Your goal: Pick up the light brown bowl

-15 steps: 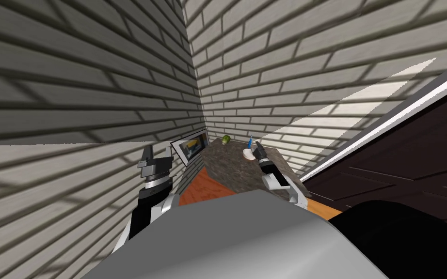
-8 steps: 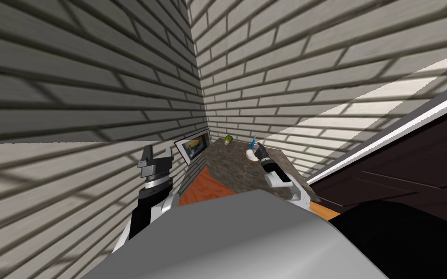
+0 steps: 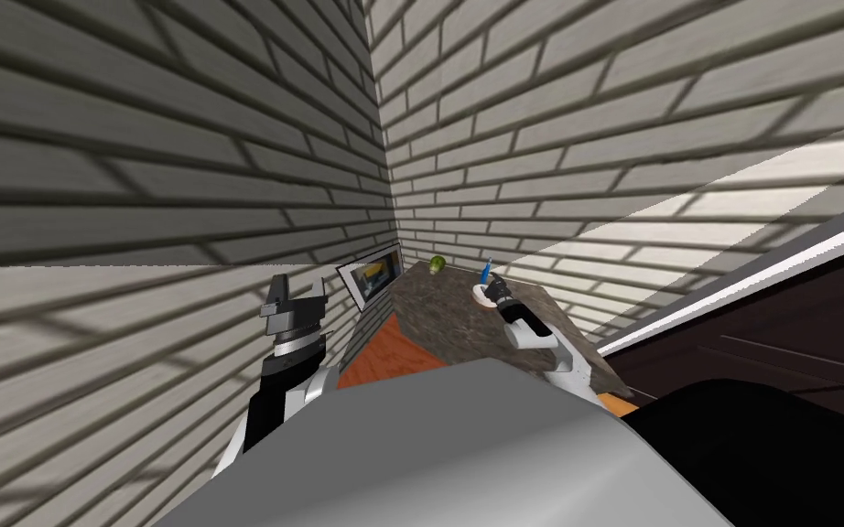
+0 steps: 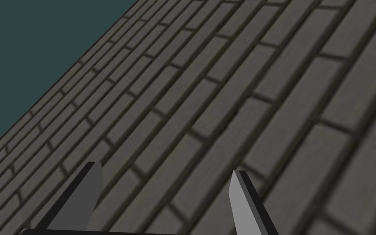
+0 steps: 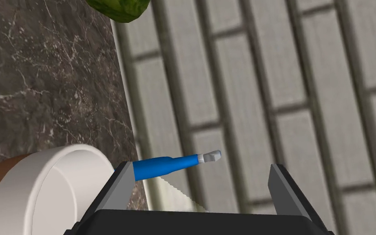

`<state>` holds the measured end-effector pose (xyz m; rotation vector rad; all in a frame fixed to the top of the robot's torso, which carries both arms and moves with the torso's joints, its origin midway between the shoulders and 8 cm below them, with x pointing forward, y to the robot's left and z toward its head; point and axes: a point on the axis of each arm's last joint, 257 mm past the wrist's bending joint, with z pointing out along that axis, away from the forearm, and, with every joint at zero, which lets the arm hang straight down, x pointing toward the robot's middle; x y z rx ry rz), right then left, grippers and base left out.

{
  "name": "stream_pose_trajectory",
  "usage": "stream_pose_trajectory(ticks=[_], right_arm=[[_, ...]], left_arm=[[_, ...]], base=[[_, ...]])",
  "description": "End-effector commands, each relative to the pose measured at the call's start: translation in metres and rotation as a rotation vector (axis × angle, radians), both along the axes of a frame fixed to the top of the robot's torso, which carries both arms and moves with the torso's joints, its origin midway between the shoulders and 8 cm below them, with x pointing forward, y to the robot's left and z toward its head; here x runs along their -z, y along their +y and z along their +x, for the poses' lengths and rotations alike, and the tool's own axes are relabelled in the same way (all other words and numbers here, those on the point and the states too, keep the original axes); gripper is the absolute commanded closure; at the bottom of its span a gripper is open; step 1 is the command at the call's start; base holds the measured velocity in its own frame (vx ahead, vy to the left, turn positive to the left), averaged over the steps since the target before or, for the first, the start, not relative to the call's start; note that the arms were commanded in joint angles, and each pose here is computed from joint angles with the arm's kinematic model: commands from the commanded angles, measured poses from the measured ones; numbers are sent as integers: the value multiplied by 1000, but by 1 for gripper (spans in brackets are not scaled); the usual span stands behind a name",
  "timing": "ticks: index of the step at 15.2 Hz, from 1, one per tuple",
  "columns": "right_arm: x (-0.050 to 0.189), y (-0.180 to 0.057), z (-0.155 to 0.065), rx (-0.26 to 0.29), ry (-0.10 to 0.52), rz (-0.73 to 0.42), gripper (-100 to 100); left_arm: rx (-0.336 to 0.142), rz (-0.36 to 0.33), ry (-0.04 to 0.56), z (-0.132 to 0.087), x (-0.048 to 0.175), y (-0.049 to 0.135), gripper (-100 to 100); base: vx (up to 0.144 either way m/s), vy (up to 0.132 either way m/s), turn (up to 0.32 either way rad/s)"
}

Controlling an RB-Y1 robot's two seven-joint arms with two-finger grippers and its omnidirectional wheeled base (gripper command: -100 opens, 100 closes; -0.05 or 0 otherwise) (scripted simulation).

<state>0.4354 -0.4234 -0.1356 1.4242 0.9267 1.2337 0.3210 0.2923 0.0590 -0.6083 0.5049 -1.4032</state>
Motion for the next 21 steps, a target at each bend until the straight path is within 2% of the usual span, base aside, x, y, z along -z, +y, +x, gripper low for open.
stream_pose_trajectory(ticks=[1,2,4,5,7,8,11,12,14,15,17,18,21], right_arm=[[10,-7,-1,15,32,33,-100],[15,-24,-1,41,53,77,-100],[24,-26,-2,51,82,101,-100],[27,-42,-2,78,96,145,-100],[37,-45,-4,92,128,172,-100],[39,-61,-5,120,138,214,-100],[50,-64,-8,137,172,245,-100],[54,-81,-11,172,186,298,-100],[62,-82,-14,186,213,320,-100],[64,-99,-16,220,220,365,-100],[74,-100,-20,240,250,396,-100],[75,-116,-24,274,254,440,-100],[84,-117,-29,296,283,474,-100]], left_arm=[[0,0,0,0,0,0,0],[0,0,0,0,0,0,0],[0,0,0,0,0,0,0],[0,0,0,0,0,0,0],[0,0,0,0,0,0,0],[0,0,0,0,0,0,0],[0,0,0,0,0,0,0],[0,0,0,0,0,0,0],[0,0,0,0,0,0,0],[0,0,0,0,0,0,0],[0,0,0,0,0,0,0],[0,0,0,0,0,0,0],[0,0,0,0,0,0,0]], base=[[24,44,40],[34,55,95],[43,48,62],[40,55,86],[35,56,70],[45,58,89],[35,43,37],[32,34,55],[35,42,78],[41,45,76],[42,46,62],[41,53,102],[32,36,39]])
